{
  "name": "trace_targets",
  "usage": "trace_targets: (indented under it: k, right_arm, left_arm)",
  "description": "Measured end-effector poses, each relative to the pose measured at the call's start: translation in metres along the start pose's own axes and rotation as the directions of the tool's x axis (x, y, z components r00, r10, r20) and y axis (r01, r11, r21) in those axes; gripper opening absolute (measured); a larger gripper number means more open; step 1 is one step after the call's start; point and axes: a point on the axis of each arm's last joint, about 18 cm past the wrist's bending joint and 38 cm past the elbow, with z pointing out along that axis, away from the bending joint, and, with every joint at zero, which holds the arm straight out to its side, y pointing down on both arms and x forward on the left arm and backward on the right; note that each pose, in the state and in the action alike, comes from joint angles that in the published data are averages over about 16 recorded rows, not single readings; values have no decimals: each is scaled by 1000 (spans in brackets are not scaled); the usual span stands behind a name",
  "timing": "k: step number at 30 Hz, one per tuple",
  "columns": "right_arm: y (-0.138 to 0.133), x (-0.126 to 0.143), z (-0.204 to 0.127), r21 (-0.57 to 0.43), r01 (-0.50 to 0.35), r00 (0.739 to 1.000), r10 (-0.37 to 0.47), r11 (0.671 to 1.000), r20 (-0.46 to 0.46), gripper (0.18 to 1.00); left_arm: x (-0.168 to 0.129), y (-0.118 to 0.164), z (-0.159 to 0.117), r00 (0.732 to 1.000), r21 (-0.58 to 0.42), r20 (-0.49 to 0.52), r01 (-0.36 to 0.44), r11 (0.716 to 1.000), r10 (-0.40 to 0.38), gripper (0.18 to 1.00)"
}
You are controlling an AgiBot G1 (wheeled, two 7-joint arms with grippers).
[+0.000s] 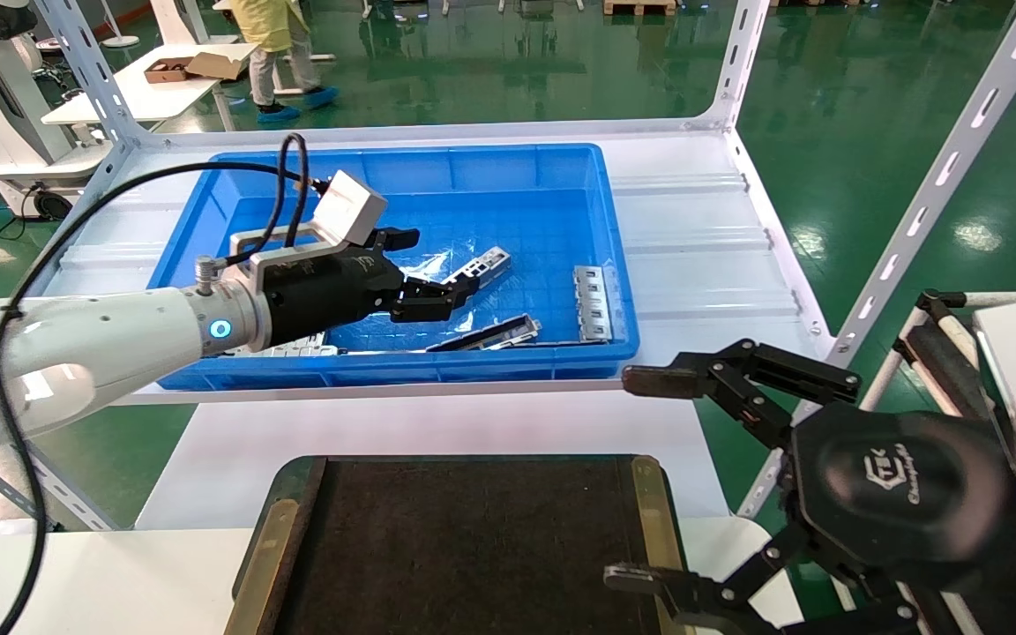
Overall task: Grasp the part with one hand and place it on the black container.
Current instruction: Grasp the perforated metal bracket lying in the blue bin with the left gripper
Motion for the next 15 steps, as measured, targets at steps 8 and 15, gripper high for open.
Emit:
trace_targets:
  k: [8,15]
  right_arm:
    - [0,0,0,0,0,1000,0,1000,0,1000]
    - [0,0,0,0,0,1000,0,1000,0,984]
  left_arm:
    - [-6,14,18,998,-52,55,21,998,-18,1000]
    - [-8,20,25,996,-68,79,36,997,-31,991]
